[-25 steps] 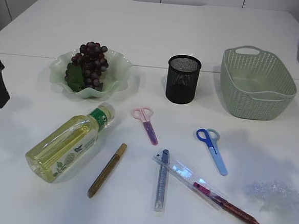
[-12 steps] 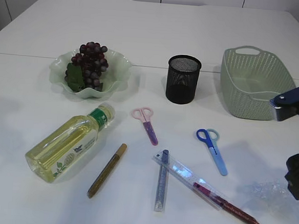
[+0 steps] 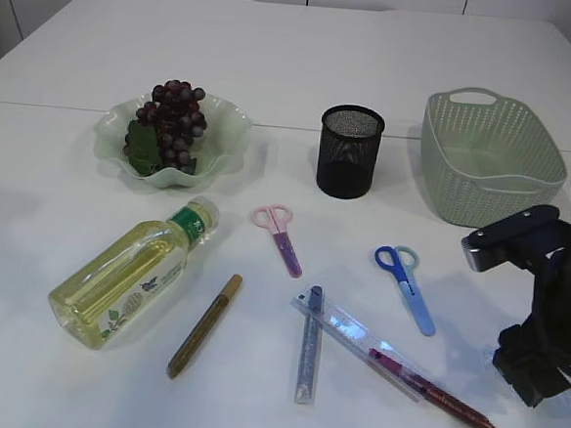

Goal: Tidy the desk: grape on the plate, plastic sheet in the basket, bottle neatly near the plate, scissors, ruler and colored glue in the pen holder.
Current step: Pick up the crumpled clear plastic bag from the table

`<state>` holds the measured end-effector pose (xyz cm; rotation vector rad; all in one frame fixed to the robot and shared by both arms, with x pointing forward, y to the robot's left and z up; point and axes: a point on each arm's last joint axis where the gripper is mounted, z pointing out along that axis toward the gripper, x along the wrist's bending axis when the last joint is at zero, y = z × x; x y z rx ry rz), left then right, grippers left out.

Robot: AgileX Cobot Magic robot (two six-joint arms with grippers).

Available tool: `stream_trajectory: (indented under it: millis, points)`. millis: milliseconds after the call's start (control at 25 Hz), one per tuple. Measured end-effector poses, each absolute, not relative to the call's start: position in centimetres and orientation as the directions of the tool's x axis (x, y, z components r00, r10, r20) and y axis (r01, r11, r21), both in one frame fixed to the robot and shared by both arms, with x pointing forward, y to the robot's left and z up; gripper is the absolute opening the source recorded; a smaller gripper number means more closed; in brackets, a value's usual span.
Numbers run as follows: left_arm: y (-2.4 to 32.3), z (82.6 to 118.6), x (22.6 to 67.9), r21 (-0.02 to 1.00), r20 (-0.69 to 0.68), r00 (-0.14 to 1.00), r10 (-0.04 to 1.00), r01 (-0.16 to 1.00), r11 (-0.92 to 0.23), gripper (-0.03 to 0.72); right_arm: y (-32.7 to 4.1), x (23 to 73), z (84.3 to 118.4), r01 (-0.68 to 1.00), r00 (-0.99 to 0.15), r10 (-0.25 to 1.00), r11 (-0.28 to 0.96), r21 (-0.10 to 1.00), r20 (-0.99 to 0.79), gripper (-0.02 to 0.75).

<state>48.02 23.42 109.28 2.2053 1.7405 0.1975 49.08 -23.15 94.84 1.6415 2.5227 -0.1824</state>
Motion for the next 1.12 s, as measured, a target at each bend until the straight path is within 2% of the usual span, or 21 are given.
stream_trajectory:
  millis: [480, 720, 960, 1120]
  points:
    - [23.4, 109.3, 48.0, 0.329, -0.091, 0.247, 0.965, 0.922, -0.205, 0.467, -23.2, 50.0, 93.9, 0.917, -0.388, 0.896, 0.398, 0.006, -0.216, 0.587]
    - [23.4, 109.3, 48.0, 0.329, -0.091, 0.247, 0.965, 0.922, -0.205, 0.466, -23.2, 50.6, 94.4, 0.945, -0.302, 0.925, 0.322, 0.053, -0.232, 0.589]
    - [23.4, 109.3, 48.0, 0.329, -0.091, 0.247, 0.965, 0.922, -0.205, 0.459, -23.2, 50.8, 94.4, 0.954, -0.26, 0.937, 0.286, 0.086, -0.235, 0.627]
    - [23.4, 109.3, 48.0, 0.329, -0.091, 0.247, 0.965, 0.922, -0.205, 0.457, -24.6, 51.2, 94.4, 0.967, -0.208, 0.95, 0.236, 0.097, -0.233, 0.63]
